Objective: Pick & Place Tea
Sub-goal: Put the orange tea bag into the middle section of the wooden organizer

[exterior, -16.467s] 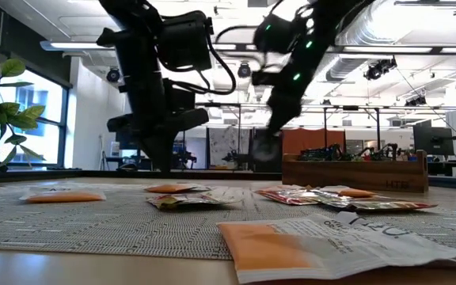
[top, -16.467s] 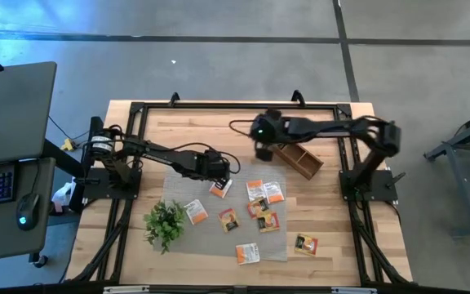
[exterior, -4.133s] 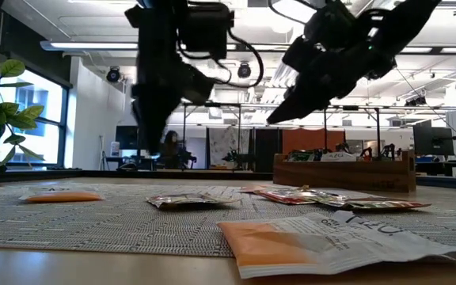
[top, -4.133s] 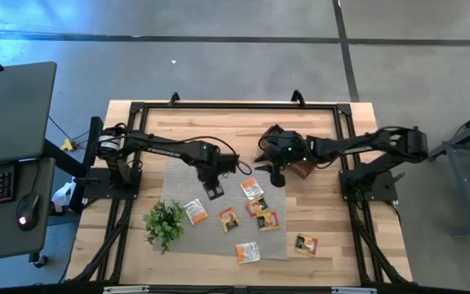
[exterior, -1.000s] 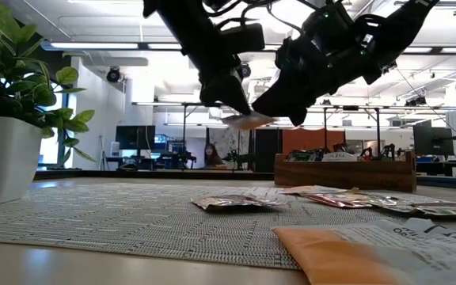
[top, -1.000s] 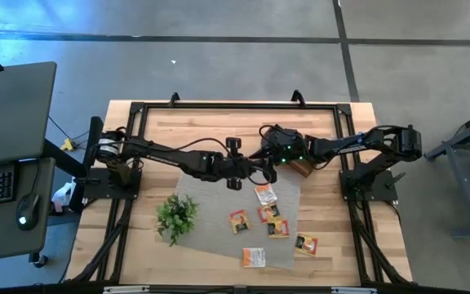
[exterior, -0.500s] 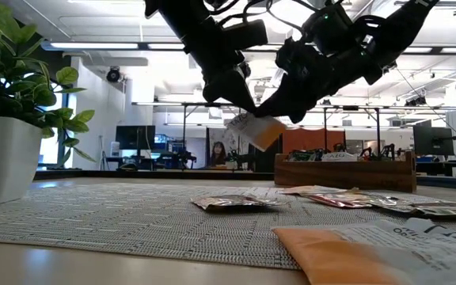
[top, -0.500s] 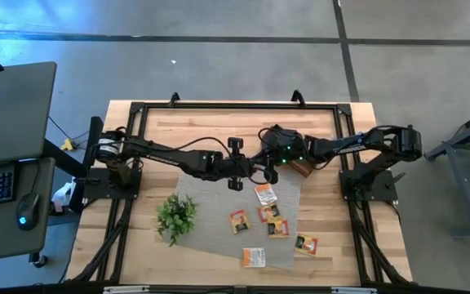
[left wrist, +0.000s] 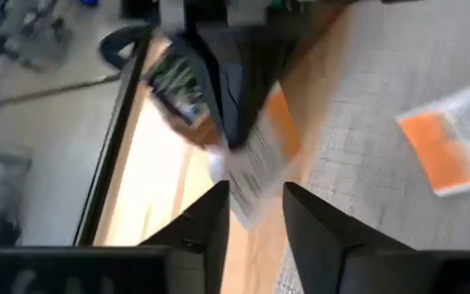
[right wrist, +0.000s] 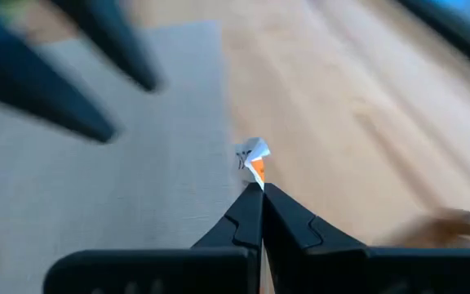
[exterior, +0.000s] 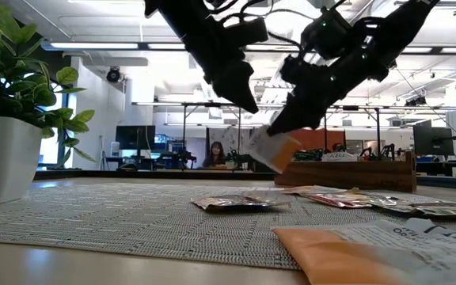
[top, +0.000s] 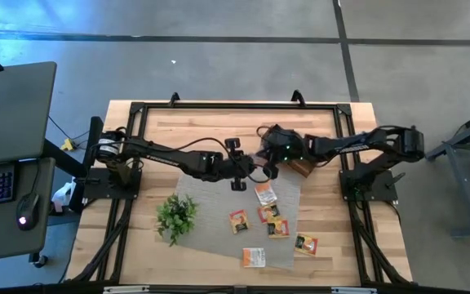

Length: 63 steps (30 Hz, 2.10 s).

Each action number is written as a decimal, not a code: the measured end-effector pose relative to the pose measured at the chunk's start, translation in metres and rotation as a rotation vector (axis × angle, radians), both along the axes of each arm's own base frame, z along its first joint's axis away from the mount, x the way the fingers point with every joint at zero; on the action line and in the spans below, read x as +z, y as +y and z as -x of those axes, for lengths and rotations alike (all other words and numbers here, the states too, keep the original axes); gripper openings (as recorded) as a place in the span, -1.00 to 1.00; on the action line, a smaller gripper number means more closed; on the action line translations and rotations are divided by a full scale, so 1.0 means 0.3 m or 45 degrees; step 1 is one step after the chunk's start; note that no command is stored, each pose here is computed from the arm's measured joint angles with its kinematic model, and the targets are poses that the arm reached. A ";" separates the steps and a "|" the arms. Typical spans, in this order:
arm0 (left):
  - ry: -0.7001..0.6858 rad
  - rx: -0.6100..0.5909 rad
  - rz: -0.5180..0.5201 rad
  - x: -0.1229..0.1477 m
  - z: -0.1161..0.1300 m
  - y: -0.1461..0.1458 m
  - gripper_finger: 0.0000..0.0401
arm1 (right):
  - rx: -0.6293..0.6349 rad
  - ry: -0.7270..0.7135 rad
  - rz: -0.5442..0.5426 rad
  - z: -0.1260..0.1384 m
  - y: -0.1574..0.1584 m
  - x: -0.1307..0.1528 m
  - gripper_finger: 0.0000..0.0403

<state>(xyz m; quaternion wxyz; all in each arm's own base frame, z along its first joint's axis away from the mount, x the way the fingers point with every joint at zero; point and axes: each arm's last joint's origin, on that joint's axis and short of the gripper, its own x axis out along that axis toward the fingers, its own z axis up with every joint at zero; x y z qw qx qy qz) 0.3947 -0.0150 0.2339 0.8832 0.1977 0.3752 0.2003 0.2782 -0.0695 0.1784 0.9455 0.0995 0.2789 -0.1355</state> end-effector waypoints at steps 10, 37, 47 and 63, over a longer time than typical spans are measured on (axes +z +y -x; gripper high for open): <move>0.031 0.107 -0.006 -0.012 0.016 0.007 -0.35 | -0.478 0.126 0.058 0.205 0.006 0.154 -0.99; 0.014 0.365 0.092 -0.025 0.036 0.150 -0.35 | -0.699 -0.298 0.175 0.381 0.047 -0.103 -0.87; 0.061 0.370 0.101 -0.033 0.046 0.149 -0.35 | -0.668 -0.312 0.297 0.357 0.040 -0.054 -0.64; 0.059 0.371 0.101 -0.033 0.046 0.149 -0.35 | -0.558 0.170 0.200 0.309 -0.006 -0.080 -0.95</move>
